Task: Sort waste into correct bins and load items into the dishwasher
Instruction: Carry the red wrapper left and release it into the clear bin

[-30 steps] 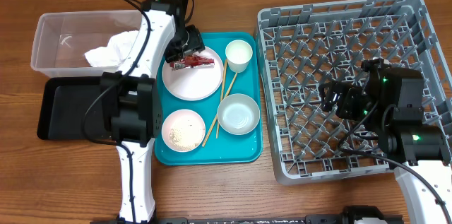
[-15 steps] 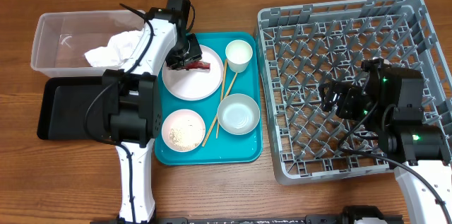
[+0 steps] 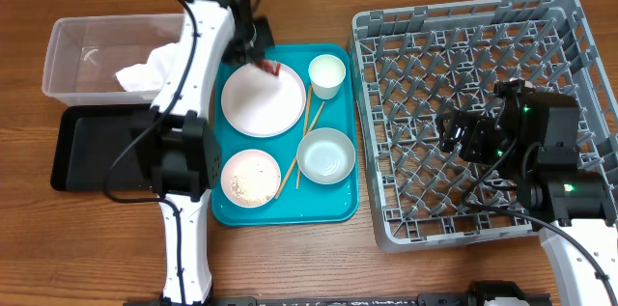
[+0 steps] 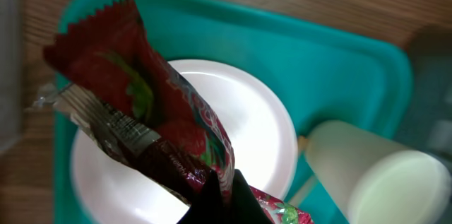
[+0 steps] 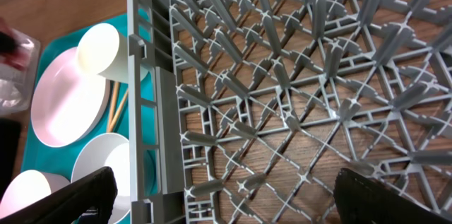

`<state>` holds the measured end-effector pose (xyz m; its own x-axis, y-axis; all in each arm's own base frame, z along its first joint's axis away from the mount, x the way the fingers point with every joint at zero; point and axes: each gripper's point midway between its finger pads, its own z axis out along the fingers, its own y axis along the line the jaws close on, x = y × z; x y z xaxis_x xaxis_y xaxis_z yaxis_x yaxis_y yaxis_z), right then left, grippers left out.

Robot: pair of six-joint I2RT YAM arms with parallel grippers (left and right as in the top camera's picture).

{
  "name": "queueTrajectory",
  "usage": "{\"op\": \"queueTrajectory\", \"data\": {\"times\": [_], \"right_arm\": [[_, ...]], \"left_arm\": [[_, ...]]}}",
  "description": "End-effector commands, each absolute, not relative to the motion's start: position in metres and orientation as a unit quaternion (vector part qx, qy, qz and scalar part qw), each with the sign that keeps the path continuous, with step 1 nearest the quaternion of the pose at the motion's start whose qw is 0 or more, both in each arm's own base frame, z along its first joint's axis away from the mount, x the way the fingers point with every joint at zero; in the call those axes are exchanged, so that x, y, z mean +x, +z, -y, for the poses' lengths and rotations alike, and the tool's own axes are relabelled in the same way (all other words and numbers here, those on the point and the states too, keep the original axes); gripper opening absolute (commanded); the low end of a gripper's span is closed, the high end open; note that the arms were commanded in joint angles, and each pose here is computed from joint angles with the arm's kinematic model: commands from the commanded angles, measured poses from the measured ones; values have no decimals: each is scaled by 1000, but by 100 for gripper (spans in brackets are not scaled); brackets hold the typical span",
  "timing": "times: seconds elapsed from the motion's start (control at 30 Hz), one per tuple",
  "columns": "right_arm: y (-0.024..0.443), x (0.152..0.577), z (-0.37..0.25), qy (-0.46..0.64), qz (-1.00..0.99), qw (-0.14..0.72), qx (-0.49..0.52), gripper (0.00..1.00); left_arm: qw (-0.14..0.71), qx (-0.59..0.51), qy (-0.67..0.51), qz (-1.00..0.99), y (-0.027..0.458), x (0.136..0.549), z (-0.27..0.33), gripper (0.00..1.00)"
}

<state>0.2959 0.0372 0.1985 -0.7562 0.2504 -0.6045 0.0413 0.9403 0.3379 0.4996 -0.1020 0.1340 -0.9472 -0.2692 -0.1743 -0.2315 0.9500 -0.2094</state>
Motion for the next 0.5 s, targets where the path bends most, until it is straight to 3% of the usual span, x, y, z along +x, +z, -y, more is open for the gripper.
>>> {"op": "queueTrajectory", "data": {"times": [0.0, 0.13, 0.33, 0.4, 0.47], "right_arm": [[211, 301, -36, 156, -918, 357, 78, 100], [212, 301, -36, 156, -917, 357, 78, 100], [212, 301, -36, 157, -917, 357, 78, 100], [212, 301, -36, 157, -917, 357, 78, 100], [211, 301, -36, 157, -918, 357, 78, 100]], "left_arm": [[177, -109, -99, -973, 200, 512, 73, 4], [199, -158, -73, -964, 214, 516, 18, 4], [196, -225, -50, -953, 191, 524, -55, 9], [191, -239, -47, -951, 179, 527, -71, 24], [181, -245, -49, -951, 168, 529, -77, 52]]}}
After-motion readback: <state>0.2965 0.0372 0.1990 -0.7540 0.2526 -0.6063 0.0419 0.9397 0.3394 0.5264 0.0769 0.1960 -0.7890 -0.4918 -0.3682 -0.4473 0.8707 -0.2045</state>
